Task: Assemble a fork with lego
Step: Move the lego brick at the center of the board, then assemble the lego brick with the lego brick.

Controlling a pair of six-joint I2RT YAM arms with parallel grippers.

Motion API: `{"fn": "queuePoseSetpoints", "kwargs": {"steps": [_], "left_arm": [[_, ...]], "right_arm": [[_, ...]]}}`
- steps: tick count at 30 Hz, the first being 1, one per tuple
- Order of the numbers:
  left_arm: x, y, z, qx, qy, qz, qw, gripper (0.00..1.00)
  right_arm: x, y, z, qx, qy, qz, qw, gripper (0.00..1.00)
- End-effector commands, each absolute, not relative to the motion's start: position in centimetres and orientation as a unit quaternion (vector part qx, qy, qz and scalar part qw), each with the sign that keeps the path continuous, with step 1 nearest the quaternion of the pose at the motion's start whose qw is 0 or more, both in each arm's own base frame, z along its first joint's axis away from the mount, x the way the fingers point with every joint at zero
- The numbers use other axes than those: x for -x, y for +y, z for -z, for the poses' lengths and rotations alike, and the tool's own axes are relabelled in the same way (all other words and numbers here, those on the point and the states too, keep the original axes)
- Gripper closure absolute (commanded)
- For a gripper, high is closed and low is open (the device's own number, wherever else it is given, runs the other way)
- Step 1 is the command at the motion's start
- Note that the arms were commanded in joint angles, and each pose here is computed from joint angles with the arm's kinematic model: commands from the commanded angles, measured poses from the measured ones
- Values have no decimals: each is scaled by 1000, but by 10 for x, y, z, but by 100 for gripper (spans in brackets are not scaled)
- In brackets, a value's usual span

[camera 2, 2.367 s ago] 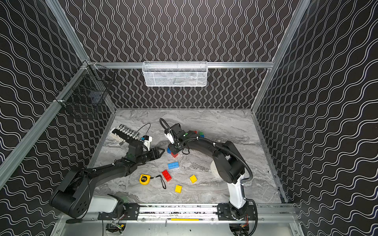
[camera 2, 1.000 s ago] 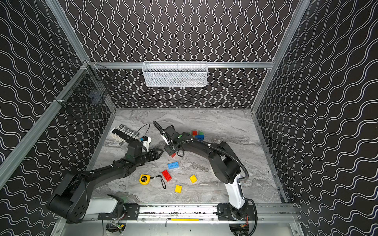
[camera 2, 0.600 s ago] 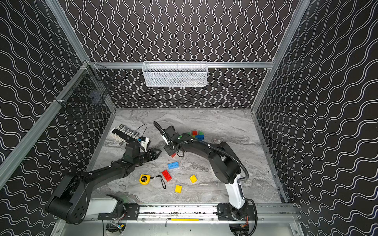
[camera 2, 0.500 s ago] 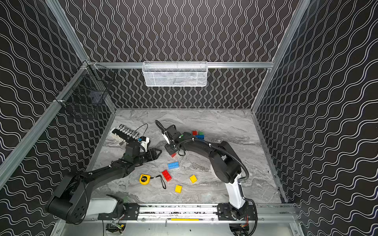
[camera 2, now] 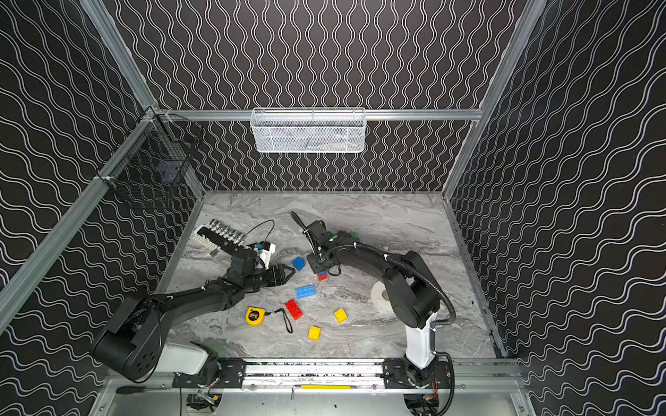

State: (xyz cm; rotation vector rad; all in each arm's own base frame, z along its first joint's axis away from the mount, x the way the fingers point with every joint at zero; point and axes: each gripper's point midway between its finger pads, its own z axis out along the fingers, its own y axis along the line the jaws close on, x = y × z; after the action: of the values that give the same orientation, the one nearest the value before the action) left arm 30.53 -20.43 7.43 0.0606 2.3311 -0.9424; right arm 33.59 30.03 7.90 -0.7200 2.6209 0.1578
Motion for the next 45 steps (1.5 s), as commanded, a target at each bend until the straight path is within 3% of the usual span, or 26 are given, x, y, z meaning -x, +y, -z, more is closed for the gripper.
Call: {"fn": "queuePoseSetpoints", "kwargs": {"steps": [1, 31, 45], "left_arm": [[-310, -211, -84, -32, 871, 372, 319, 33], [-302, -237, -80, -78, 872, 378, 301, 33], [-301, -237, -78, -78, 873, 376, 300, 33]], "right_arm": [[-336, 292, -94, 246, 943, -46, 219, 99], [-329, 306, -79, 230, 946, -51, 224, 100], [-304, 283, -57, 208, 955, -30, 209, 100]]}}
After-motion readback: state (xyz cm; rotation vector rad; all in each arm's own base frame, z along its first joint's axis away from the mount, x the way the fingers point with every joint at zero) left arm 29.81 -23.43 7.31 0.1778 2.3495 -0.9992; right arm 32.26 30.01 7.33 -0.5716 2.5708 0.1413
